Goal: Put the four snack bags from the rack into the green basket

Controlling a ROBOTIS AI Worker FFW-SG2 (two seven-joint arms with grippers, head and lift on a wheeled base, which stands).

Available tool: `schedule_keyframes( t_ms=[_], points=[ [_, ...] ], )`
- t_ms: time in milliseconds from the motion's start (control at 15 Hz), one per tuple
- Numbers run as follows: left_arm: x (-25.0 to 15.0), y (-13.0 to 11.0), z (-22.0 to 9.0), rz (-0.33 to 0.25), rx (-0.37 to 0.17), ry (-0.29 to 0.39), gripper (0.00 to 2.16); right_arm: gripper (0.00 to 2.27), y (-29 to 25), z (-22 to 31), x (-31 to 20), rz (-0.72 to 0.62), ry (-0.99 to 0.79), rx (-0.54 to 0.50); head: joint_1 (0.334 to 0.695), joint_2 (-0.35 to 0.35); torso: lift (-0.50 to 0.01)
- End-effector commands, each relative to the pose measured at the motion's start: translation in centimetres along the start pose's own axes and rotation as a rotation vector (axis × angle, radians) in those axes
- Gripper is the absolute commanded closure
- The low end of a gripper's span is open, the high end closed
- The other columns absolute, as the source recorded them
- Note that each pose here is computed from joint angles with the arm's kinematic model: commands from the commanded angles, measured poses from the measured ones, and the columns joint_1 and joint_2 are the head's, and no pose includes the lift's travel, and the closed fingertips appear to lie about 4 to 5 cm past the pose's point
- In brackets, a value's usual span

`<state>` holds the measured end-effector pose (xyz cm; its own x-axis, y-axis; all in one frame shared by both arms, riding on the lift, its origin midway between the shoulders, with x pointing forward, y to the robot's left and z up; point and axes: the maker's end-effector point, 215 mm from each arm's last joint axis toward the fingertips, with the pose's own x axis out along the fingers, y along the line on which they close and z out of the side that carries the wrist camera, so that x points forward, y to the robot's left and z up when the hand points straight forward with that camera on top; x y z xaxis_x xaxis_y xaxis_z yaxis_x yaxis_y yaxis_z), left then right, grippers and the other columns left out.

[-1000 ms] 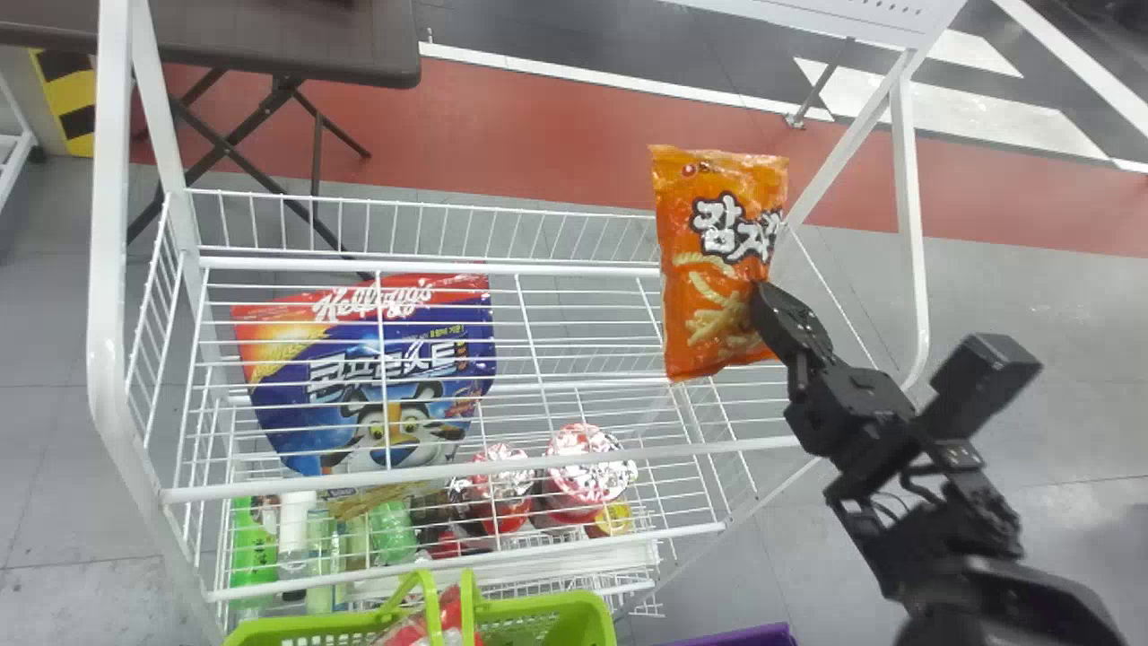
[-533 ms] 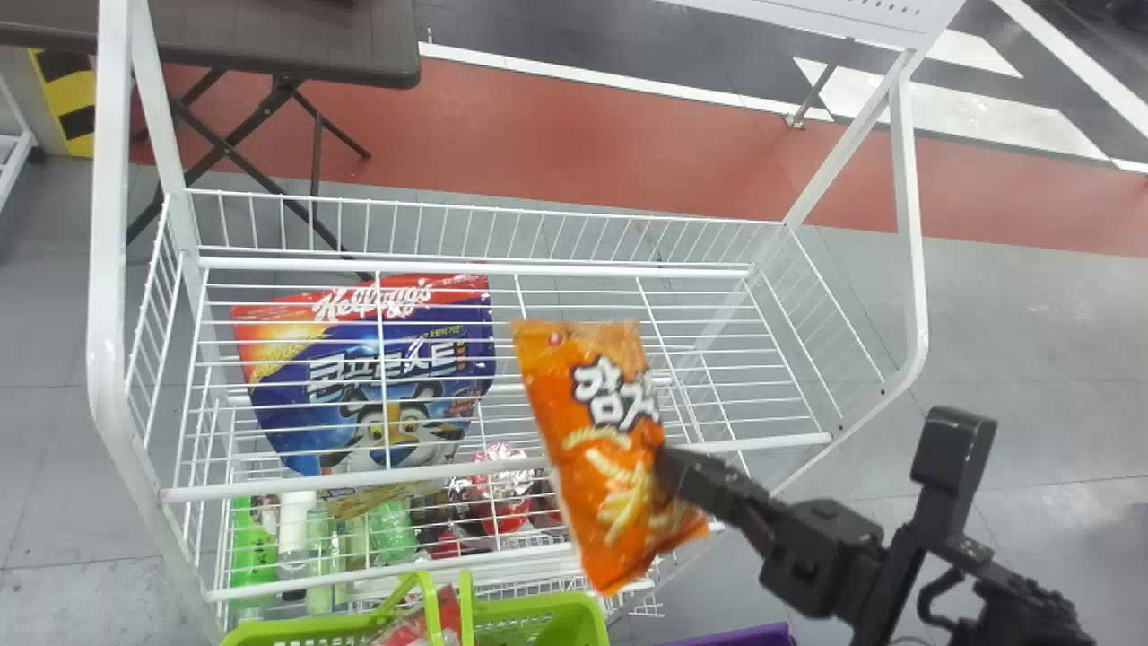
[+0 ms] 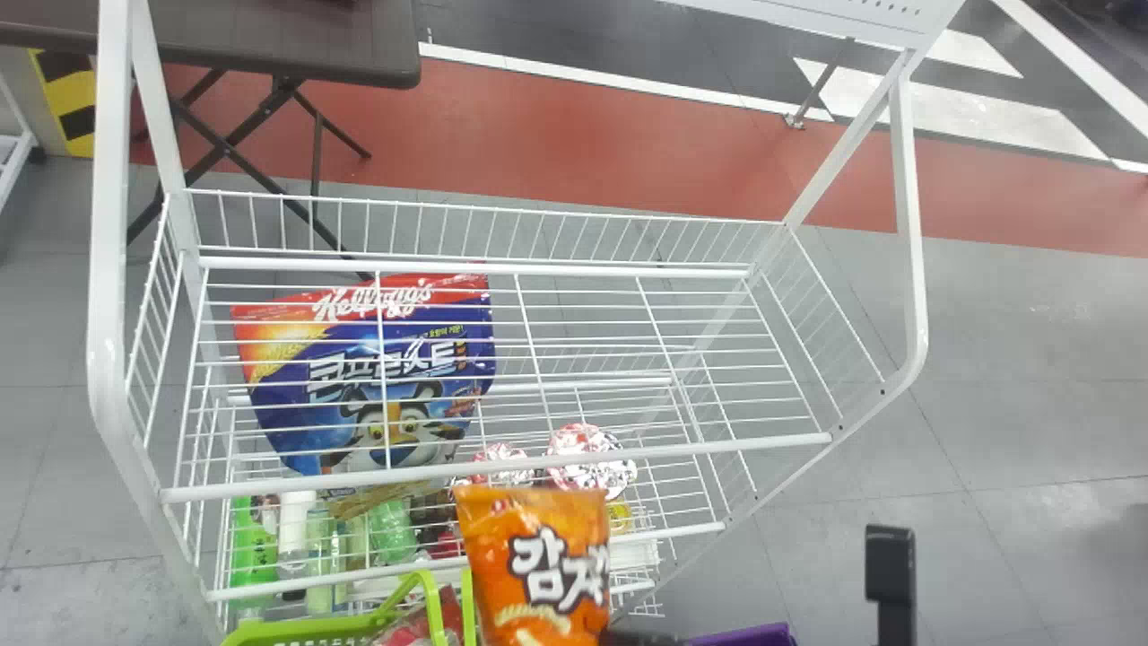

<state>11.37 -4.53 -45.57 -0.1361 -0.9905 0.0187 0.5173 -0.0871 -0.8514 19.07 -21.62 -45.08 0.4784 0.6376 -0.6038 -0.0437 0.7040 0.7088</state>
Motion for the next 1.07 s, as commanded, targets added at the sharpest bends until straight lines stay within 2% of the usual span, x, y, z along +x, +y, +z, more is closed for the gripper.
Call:
schedule_keyframes(
  t_ms=[0, 333, 600, 800, 867, 1000],
  points=[
    [0.0, 0.1, 0.1, 0.003, 0.006, -0.005, 2.13, 2.20, 0.0, -4.0, 0.7, 0.018, 0.089, 0.092, 0.695, -0.350, -0.006],
    [-0.2, 0.2, 0.4, 0.004, 0.016, -0.010, 2.13, 2.20, -1.1, -8.1, 2.7, 0.050, 0.161, 0.150, 0.695, -0.350, -0.006],
    [-0.1, 0.2, 0.4, 0.002, 0.018, -0.007, 2.13, 2.19, -4.1, -8.0, 3.2, -0.034, 0.157, 0.085, 0.695, -0.350, -0.006],
    [0.0, 0.3, 0.4, 0.004, 0.012, 0.001, 2.13, 2.17, -2.0, -7.1, 3.3, 0.034, 0.137, 0.081, 0.695, -0.350, -0.006],
    [0.0, 0.2, 0.4, 0.004, 0.012, 0.003, 2.13, 2.09, -1.1, -7.3, 3.5, 0.058, 0.142, 0.083, 0.695, -0.350, -0.006],
    [0.0, 0.2, 0.4, 0.004, 0.009, 0.001, 2.13, 1.62, -0.5, -7.4, 3.4, 0.062, 0.155, 0.088, 0.695, -0.350, -0.006]
  ],
)
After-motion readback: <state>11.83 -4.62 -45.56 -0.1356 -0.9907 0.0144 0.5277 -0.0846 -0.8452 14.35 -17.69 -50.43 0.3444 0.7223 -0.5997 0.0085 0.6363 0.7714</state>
